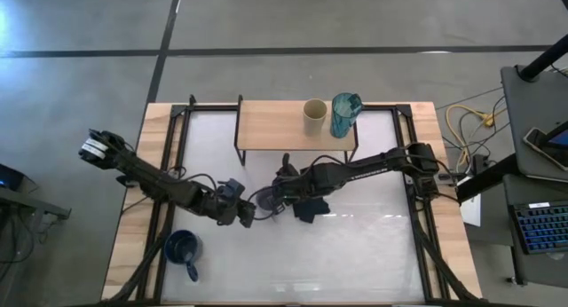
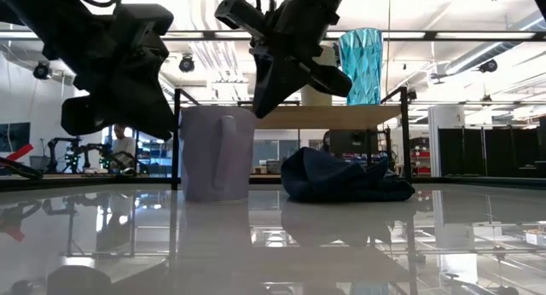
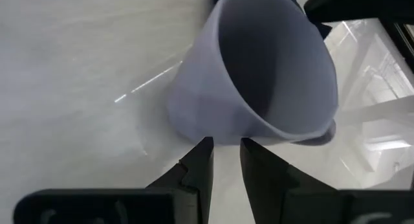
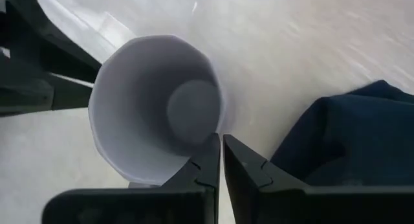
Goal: Stack small to large cups/mugs on shelf
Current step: Put the gray mug on the shelf
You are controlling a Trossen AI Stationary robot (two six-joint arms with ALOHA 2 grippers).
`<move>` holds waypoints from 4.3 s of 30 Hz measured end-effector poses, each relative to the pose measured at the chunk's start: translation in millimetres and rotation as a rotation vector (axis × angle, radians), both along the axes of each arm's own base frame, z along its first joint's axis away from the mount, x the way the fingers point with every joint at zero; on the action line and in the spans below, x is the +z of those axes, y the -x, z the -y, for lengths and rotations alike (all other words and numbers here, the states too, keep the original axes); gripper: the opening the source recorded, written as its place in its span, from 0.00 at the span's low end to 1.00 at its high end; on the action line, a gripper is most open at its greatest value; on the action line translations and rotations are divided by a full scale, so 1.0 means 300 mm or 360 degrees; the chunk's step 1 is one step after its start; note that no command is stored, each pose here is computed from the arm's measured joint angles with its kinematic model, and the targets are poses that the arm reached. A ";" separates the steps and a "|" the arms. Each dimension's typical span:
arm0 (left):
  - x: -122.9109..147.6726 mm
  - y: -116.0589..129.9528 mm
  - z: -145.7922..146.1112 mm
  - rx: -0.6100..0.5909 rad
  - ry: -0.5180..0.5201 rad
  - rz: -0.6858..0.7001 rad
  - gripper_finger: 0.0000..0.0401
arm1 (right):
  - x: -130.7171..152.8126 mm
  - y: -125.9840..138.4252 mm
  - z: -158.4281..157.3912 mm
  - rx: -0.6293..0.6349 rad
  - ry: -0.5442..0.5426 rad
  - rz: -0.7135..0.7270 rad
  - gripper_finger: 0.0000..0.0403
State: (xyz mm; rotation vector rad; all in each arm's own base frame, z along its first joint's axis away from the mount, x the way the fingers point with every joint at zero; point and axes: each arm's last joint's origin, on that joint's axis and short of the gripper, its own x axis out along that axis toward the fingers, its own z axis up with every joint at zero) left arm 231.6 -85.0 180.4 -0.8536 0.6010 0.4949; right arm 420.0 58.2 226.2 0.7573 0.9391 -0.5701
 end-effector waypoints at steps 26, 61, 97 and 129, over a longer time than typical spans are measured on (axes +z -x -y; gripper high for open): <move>0.162 0.067 -0.051 -0.0204 0.0069 0.0252 0.16 | 0.147 0.075 -0.019 0.0056 0.0167 0.0008 0.04; 0.310 -0.184 -0.066 -0.0082 -0.0088 -0.0648 0.22 | 0.437 0.445 -0.052 -0.0225 0.0481 -0.0048 0.51; 0.179 -0.249 -0.107 0.0009 0.0070 -0.0802 0.29 | 0.460 0.545 -0.088 -0.0298 0.0525 -0.0132 0.51; 0.415 -0.255 -0.202 -0.0018 0.0020 -0.0543 0.00 | 0.456 0.546 -0.088 -0.0256 0.0553 -0.0157 0.51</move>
